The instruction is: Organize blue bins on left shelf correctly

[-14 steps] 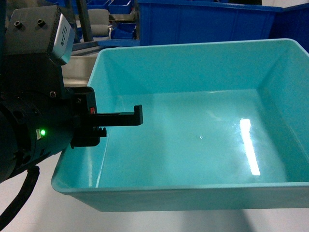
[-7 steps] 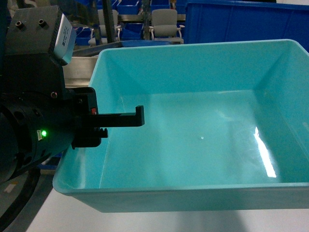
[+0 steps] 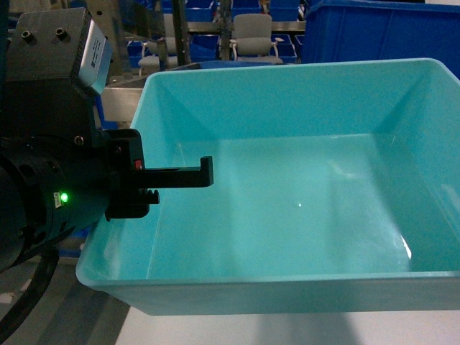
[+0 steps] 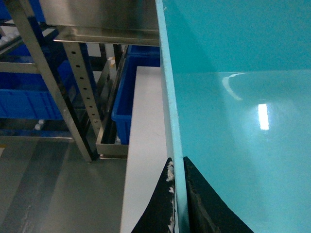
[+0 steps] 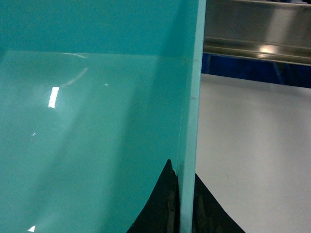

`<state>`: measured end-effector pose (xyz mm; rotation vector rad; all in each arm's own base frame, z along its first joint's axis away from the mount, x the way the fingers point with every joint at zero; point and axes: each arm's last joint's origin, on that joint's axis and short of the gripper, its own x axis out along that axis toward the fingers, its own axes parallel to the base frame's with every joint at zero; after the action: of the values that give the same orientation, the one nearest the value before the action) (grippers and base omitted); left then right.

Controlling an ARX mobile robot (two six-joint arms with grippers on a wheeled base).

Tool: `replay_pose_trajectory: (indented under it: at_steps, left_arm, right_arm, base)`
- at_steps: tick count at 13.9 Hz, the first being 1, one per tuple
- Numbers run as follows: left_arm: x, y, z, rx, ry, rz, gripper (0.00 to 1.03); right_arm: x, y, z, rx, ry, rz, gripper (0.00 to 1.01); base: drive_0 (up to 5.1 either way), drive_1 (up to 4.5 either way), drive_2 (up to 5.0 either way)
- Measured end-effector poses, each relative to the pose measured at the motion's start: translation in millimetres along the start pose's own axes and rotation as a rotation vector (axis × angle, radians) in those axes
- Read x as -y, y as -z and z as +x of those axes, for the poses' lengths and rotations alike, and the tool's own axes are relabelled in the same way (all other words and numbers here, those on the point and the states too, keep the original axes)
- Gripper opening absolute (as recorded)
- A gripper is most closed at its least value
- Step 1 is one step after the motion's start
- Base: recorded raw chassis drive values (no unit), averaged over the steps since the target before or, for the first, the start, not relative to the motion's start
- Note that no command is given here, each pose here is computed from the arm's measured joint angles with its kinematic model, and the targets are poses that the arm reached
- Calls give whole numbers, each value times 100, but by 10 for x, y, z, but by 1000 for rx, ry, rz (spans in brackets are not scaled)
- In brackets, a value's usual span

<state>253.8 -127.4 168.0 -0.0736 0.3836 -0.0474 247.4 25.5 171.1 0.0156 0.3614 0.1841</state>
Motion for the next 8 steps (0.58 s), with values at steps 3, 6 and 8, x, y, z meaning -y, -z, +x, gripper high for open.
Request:
replay_pose_trajectory:
  at_steps: [3,6,8]
  left_arm:
    - [-2,0,1,-1,-1,0,2]
    - [-1,1,0,-1,0,0,2]
    - [-1,0,0,0,0,0,2]
  right_arm:
    - [0,-1,0,1,0,0,2]
    - [0,3,0,-3,0,1,2]
    - [0,2,0,-2,0,0,2]
  base:
    - [-476,265,265]
    - [-476,265,265]
    - [-476,265,265]
